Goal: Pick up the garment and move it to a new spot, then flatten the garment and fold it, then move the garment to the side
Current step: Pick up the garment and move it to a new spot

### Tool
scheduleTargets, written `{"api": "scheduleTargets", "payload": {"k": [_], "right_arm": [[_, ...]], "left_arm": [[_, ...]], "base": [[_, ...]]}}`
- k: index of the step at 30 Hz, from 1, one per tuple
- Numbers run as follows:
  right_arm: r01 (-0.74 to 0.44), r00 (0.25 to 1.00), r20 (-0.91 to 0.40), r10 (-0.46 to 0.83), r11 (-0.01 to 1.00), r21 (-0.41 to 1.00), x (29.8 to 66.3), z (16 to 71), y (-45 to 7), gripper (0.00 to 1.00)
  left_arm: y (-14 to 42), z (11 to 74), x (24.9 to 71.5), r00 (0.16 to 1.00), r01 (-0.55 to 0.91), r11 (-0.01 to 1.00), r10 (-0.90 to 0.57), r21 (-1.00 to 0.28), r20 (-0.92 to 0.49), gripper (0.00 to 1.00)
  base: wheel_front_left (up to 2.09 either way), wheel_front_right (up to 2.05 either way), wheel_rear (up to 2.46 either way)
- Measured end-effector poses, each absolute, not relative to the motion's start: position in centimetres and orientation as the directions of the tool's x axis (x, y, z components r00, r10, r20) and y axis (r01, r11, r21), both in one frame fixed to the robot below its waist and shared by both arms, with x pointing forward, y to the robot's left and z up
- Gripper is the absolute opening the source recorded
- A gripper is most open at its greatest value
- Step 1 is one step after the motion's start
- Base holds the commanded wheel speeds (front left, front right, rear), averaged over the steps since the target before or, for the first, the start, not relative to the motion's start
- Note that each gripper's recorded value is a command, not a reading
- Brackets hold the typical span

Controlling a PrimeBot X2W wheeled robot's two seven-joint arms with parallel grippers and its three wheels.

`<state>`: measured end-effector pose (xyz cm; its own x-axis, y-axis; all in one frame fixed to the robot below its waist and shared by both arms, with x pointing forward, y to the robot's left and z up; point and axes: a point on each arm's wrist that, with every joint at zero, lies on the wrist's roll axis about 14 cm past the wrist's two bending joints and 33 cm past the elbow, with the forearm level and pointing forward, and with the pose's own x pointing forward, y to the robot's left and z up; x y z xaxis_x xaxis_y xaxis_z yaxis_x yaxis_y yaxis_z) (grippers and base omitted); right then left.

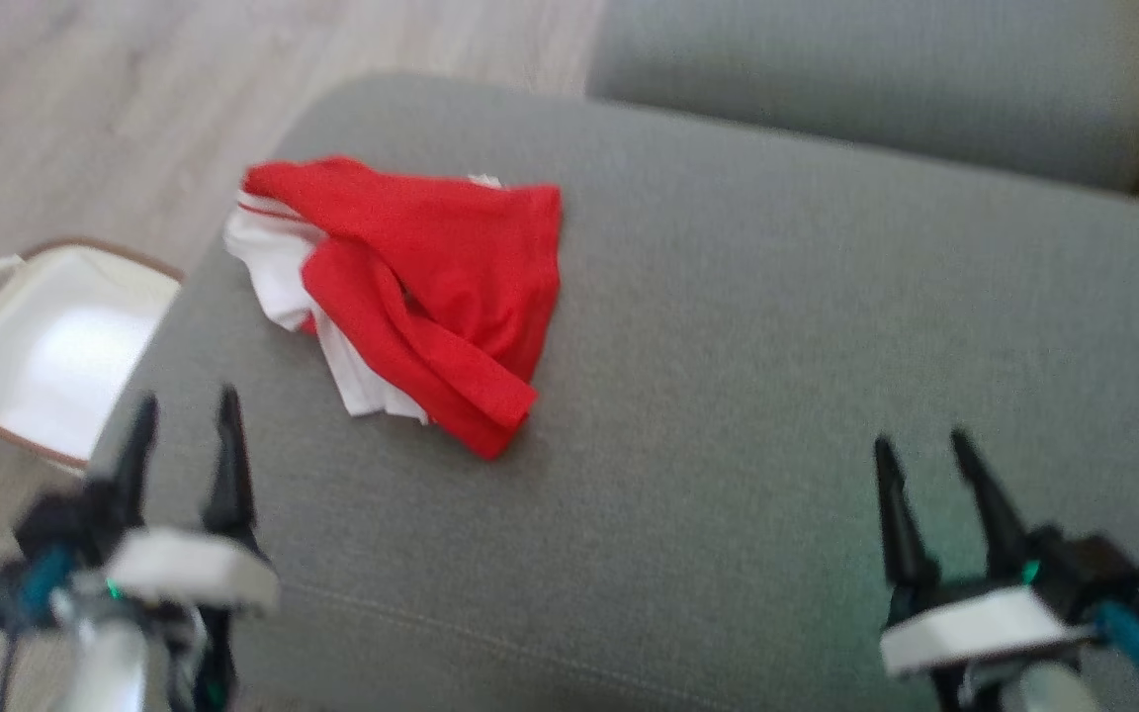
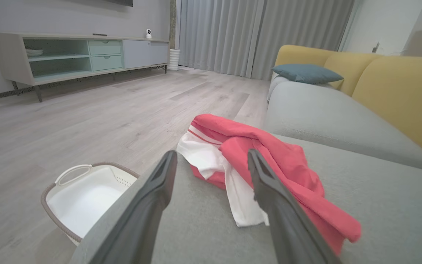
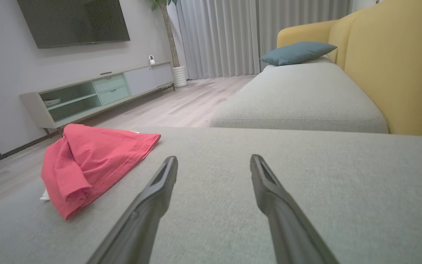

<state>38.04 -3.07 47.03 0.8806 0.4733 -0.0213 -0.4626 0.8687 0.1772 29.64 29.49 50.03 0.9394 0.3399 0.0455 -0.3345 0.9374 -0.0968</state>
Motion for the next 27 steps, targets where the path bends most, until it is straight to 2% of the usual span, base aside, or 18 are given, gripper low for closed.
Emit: {"api": "scheduleTargets", "payload": {"k": [6, 14, 20, 27], "right_arm": [[-0.413, 0.911, 0.041, 0.411, 0.897, 0.157, 42.1, 48.2, -4.6, 1.00], [-0.332, 0.943, 0.019, 0.333, 0.931, 0.153, 44.7, 46.4, -7.4, 1.00], [-0.290, 0.953, -0.034, 0.301, 0.938, 0.193, 45.2, 44.6, -8.6, 1.00], [-0.280, 0.955, -0.045, 0.293, 0.940, 0.194, 45.4, 44.1, -9.0, 1.00]], "left_arm": [[31.9, 49.4, 37.1, 0.956, -0.282, 0.959, 0.282, 0.018, -0.076, 1.00], [33.6, 46.3, 45.3, 0.907, -0.234, 0.971, 0.234, 0.043, -0.351, 1.00], [33.3, 43.0, 47.6, 0.830, -0.223, 0.975, 0.203, 0.024, -0.520, 1.00], [33.7, 41.5, 49.5, 0.788, -0.222, 0.974, 0.203, 0.040, -0.581, 1.00]], "base": [[0.00, 0.00, 0.00], [0.00, 0.00, 0.00], [0.00, 0.00, 0.00], [0.00, 0.00, 0.00]]}}
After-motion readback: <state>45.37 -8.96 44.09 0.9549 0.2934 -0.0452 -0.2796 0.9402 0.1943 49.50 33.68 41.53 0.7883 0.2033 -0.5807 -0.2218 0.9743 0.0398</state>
